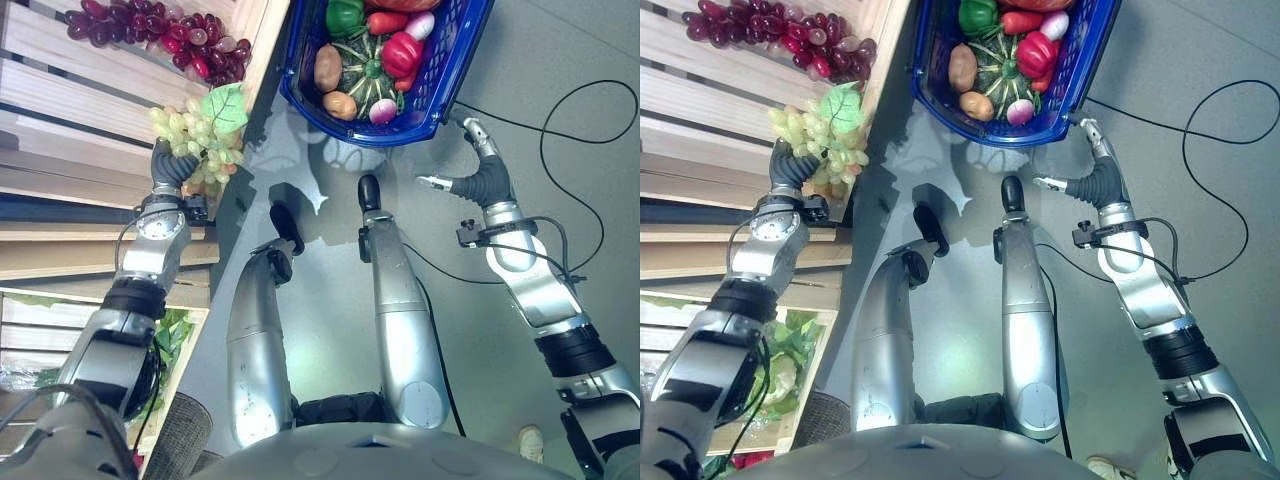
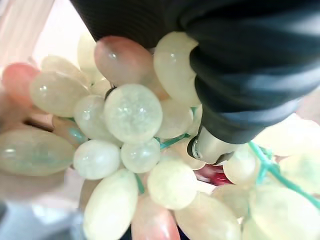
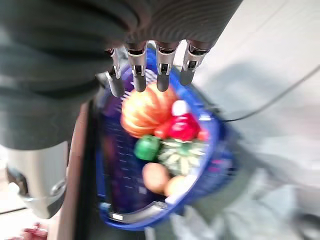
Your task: Pick up fruits and vegetables into the basket
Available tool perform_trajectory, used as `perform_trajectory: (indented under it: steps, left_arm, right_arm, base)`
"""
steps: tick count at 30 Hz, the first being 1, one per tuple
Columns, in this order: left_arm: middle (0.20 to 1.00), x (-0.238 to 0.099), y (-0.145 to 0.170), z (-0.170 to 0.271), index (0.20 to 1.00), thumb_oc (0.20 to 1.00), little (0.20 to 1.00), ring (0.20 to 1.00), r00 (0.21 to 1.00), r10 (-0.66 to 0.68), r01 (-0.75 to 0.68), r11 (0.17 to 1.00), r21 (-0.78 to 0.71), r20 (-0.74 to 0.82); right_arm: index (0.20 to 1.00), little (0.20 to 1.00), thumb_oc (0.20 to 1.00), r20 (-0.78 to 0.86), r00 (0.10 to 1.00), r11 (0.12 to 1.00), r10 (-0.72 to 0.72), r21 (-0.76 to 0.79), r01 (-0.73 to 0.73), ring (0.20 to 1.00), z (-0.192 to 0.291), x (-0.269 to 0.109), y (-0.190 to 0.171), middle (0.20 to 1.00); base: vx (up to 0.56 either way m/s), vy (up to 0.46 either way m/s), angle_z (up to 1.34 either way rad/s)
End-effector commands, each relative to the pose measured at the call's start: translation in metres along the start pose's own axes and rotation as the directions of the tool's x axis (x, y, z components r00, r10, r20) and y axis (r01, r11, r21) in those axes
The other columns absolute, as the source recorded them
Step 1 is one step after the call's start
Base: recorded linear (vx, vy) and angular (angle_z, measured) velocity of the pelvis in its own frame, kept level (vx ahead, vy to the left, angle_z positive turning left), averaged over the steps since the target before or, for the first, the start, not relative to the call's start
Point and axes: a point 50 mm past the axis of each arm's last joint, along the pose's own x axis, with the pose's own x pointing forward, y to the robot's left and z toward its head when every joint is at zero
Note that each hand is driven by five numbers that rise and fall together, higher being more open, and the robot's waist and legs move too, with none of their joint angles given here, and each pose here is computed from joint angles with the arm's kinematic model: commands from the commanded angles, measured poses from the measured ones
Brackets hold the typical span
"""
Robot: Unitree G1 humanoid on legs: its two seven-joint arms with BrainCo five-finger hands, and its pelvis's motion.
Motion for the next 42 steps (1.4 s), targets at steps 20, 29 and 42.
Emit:
perform_trajectory:
  steps: [20,29,42]
  left_arm:
    - [0.200,-0.036,-0.043,0.116,0.200,0.200,0.200,0.200,0.790,-0.212,0.343,0.931,-0.128,0.575]
    - [0.200,-0.050,-0.072,0.136,0.200,0.200,0.200,0.200,0.680,-0.308,0.547,0.817,-0.181,0.665]
    - [0.200,-0.058,-0.067,0.134,0.200,0.200,0.200,0.200,0.737,-0.218,0.304,0.952,-0.025,0.640]
  right_arm:
    - [1.000,1.000,1.000,0.169,0.980,0.971,0.106,-0.230,-0.065,1.000,0.069,0.032,0.033,1.000]
    - [1.000,1.000,1.000,0.418,0.908,1.000,0.017,0.008,-0.023,1.000,0.127,0.042,0.041,1.000]
    - [1.000,1.000,1.000,0.670,0.739,0.889,0.067,0.295,-0.349,1.000,0.179,0.004,0.037,1.000]
  base:
    - [0.00,0.000,0.06]
    - [-0.01,-0.030,0.06]
    - [-0.01,-0.020,0.03]
